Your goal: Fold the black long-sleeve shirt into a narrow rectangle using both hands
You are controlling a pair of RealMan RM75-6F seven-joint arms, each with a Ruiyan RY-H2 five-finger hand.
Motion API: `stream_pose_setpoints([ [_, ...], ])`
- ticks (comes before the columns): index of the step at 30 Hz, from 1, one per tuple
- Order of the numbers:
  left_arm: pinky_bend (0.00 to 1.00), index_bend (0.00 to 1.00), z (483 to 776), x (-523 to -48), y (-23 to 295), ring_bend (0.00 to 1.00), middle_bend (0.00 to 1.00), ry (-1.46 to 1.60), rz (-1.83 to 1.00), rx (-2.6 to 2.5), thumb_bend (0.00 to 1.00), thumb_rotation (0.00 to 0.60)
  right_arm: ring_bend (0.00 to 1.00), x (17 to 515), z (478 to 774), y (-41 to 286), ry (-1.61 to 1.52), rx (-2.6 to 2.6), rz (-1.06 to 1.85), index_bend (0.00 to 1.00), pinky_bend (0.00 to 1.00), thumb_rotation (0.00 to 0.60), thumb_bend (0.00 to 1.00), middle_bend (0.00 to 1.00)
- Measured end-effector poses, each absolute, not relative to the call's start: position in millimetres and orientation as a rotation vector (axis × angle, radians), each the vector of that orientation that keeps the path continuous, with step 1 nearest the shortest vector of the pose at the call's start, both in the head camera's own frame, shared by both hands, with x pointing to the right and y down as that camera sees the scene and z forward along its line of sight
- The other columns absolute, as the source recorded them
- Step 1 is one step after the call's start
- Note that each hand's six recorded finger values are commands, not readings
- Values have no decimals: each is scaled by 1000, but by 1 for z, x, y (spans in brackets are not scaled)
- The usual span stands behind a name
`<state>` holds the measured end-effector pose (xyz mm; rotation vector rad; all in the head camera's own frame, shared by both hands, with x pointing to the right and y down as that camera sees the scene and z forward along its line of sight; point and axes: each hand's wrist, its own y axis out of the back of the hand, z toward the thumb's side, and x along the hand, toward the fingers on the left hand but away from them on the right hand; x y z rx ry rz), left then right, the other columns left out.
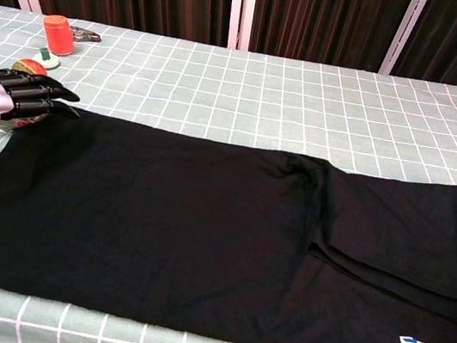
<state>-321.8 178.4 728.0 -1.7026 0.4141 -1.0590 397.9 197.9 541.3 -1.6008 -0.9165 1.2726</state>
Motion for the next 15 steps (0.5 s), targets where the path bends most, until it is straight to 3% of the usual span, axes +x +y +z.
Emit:
stream_pose_setpoints([
  [15,139,153,733,-316,176,15,42,405,-1068,-1728,73,600,29,403,542,201,-932,-1605,1282,11,227,600,186,141],
])
